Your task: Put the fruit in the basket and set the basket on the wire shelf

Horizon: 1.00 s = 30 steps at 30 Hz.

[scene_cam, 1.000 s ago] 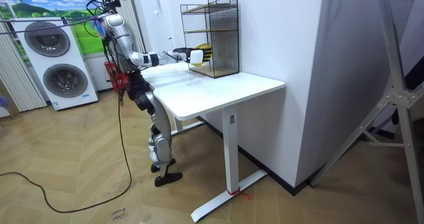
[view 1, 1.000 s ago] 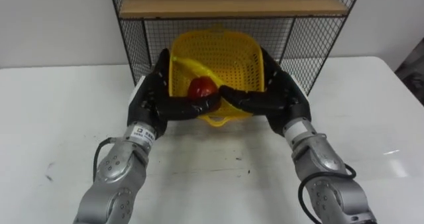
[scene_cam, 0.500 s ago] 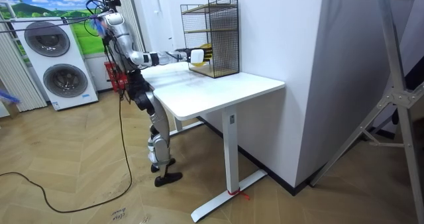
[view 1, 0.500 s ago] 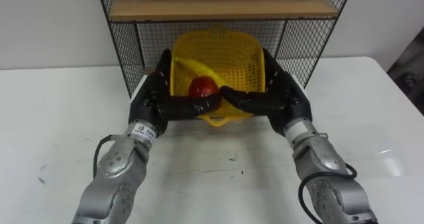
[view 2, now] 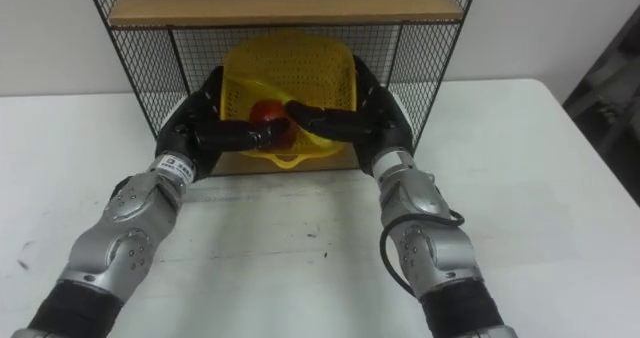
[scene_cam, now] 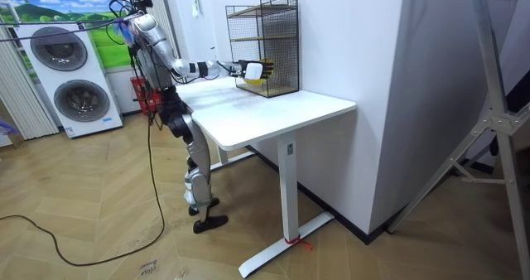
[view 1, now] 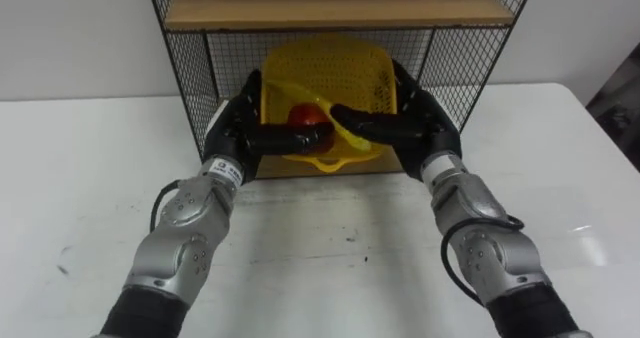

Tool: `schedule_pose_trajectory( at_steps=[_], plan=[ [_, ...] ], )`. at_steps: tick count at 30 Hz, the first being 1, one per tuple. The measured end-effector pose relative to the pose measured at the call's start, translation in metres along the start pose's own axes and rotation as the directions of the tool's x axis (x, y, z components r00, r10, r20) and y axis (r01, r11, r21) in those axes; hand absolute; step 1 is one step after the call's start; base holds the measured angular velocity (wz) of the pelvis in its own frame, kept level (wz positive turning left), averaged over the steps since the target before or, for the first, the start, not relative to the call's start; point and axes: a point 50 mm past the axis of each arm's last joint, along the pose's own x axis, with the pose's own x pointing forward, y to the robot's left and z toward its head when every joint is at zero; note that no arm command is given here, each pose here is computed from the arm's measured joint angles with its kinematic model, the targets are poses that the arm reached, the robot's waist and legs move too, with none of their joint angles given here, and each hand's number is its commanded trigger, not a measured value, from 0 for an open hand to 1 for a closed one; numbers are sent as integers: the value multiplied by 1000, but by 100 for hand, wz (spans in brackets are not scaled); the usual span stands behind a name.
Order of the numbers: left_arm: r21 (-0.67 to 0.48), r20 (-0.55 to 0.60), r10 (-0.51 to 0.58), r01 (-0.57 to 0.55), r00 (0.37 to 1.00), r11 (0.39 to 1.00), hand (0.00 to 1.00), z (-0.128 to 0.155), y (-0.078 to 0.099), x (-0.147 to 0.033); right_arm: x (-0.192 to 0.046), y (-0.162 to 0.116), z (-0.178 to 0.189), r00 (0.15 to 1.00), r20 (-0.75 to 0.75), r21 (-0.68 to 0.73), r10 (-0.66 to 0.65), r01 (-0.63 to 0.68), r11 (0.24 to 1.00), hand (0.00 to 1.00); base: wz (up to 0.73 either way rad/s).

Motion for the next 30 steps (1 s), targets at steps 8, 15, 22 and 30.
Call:
schedule_pose_trajectory(
  at_steps=[8,15,22,30],
  plan=[
    [-25,-78,22,-24,997,999,0,-6,0,6,9,-4,-9,994,-96,29,-48,51,998,0,0],
    [-52,-137,60,-68,989,996,0,-11,-2,8,17,-8,-4,988,-133,76,-78,89,993,0,7],
    [-73,-195,97,-113,976,991,0,-18,-5,13,18,-10,-13,974,-196,149,-118,148,978,0,0],
    [-70,-214,116,-133,970,989,0,-17,-8,16,20,-6,-19,960,-236,160,-149,190,969,0,-1]
  ],
)
